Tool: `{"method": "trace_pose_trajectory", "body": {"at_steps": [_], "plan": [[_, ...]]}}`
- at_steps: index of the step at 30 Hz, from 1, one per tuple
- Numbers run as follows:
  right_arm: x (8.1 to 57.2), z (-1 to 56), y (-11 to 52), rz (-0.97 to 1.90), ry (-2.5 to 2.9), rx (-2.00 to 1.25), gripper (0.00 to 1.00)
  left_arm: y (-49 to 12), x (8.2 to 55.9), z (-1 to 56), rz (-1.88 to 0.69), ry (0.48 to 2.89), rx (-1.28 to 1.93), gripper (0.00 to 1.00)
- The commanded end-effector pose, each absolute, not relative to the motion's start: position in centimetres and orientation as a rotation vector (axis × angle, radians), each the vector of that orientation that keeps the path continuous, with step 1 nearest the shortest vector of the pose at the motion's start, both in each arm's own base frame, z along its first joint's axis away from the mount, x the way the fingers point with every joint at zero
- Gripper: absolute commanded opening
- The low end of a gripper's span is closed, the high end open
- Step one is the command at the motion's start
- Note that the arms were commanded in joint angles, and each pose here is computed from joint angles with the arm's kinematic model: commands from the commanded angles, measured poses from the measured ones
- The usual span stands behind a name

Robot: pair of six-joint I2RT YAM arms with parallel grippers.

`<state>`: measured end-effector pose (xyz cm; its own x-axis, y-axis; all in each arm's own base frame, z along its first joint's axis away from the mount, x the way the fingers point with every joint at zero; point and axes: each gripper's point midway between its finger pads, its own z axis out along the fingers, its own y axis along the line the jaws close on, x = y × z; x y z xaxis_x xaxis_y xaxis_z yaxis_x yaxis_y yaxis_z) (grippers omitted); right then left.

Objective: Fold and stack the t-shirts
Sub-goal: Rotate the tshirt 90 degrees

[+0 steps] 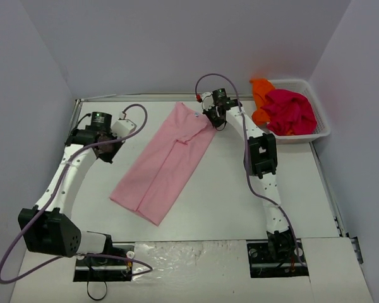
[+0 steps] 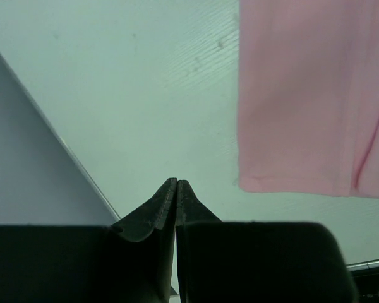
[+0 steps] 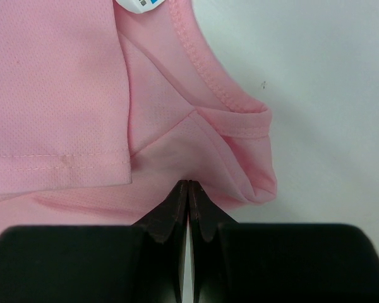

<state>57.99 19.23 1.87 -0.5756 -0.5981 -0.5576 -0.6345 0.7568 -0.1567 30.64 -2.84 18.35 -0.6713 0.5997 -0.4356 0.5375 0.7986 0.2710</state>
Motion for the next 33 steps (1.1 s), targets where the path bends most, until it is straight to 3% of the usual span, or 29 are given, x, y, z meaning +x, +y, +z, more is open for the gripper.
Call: {"method": "trace_pose_trajectory", "body": {"at_steps": [1, 9, 20, 28, 33], "plan": [[57.3, 4.0, 19.6, 0.085, 2.341, -0.917, 0.0, -0.1, 29.6, 20.7, 0.166, 2.461, 0.765, 0.02], [58.3, 0.9, 19.6, 0.066, 2.363, -0.92, 0.0, 5.8, 28.3, 20.4, 0.265, 2.483, 0.517, 0.02], [64.6, 1.8, 20.3, -0.05, 2.151, -0.844, 0.06, 9.9, 27.7, 20.6, 0.393, 2.484, 0.318, 0.02], [69.4, 4.7, 19.6, -0.247, 1.917, -0.792, 0.06, 11.3, 27.2, 21.1, 0.442, 2.495, 0.193, 0.02], [70.9, 10.8, 21.4, -0.332, 1.687, -0.657, 0.06, 11.2, 26.7, 20.5, 0.445, 2.489, 0.137, 0.02]]}}
